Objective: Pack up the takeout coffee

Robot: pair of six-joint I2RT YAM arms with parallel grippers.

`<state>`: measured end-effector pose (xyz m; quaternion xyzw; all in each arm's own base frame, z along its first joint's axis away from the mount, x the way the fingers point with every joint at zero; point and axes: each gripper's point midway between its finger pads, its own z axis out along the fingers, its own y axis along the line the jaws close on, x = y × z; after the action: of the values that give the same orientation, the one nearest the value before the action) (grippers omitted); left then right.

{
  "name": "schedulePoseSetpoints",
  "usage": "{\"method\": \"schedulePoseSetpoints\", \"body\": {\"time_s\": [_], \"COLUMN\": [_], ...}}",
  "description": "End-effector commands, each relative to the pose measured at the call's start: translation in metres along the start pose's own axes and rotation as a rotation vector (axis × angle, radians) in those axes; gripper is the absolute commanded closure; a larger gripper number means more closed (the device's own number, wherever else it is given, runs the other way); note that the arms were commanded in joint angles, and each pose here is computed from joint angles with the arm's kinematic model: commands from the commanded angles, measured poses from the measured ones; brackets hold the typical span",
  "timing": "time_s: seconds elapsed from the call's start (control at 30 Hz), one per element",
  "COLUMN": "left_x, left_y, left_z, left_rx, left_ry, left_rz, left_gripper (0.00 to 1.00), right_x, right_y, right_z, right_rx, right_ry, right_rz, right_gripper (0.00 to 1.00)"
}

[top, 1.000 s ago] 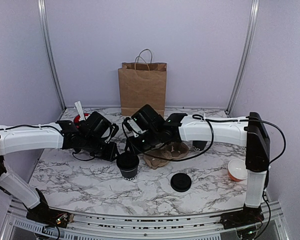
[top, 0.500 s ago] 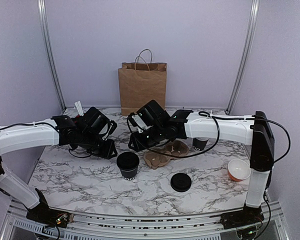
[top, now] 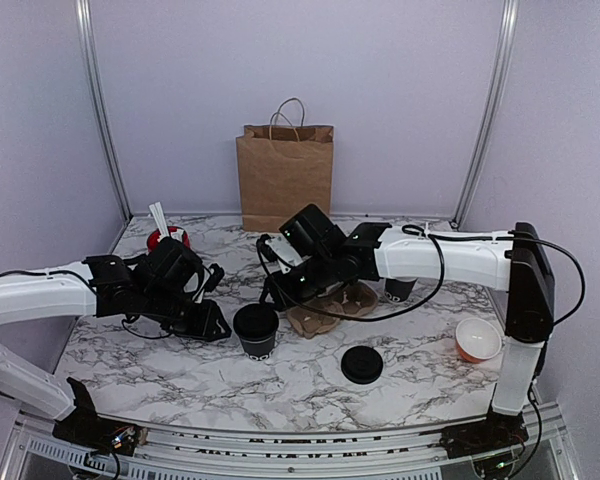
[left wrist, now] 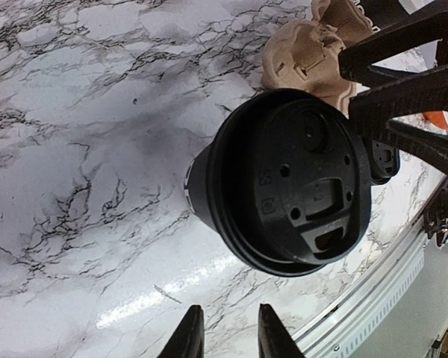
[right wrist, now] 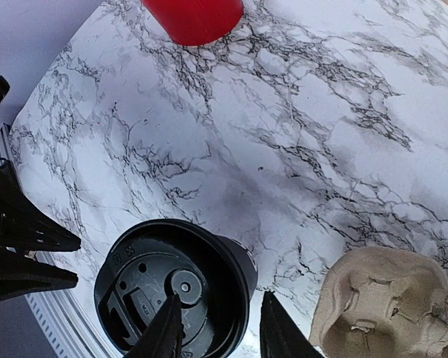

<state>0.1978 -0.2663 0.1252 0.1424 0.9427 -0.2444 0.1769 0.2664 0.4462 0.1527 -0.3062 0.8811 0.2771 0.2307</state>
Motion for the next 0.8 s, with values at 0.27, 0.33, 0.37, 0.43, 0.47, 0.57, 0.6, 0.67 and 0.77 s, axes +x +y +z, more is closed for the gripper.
{"method": "schedulePoseSetpoints", "body": {"time_s": [0.27, 0.33, 0.37, 0.43, 0.47, 0.57, 0.6, 0.67, 0.77], "left_x": [-0.013, -0.015, -0.016, -0.016, -0.016, -0.018, -0.019, -0.024, -0.030], "left_y": [-0.018, -0.016, -0.016, -0.014, -0.013, -0.011, -0.011, -0.010, -0.006], "left_z": [0.015, 0.016, 0.016, 0.019, 0.020, 0.022, 0.023, 0.023, 0.024], "left_rx": [0.061, 0.051, 0.046, 0.030, 0.024, 0.010, 0.008, -0.003, -0.014], "left_ry": [-0.053, -0.059, -0.062, -0.054, -0.049, -0.050, -0.050, -0.057, -0.061], "left_rz": [-0.030, -0.020, -0.014, -0.006, -0.002, 0.009, 0.015, 0.022, 0.026], "left_gripper": [0.75, 0.75, 0.75, 0.75, 0.75, 0.75, 0.75, 0.75, 0.75], "right_x": [-0.003, -0.004, -0.004, -0.004, -0.004, -0.003, -0.002, -0.001, 0.000], "right_y": [0.010, 0.011, 0.010, 0.010, 0.010, 0.009, 0.009, 0.008, 0.006], "right_z": [-0.005, -0.005, -0.005, -0.005, -0.005, -0.006, -0.007, -0.009, -0.010], "right_rx": [-0.005, -0.003, 0.000, 0.006, 0.007, 0.015, 0.019, 0.024, 0.032], "right_ry": [-0.015, -0.017, -0.017, -0.020, -0.019, -0.021, -0.021, -0.025, -0.029], "right_rz": [-0.037, -0.037, -0.037, -0.035, -0.034, -0.028, -0.026, -0.023, -0.013], "right_gripper": [0.66, 0.66, 0.66, 0.66, 0.66, 0.66, 0.66, 0.66, 0.66]}}
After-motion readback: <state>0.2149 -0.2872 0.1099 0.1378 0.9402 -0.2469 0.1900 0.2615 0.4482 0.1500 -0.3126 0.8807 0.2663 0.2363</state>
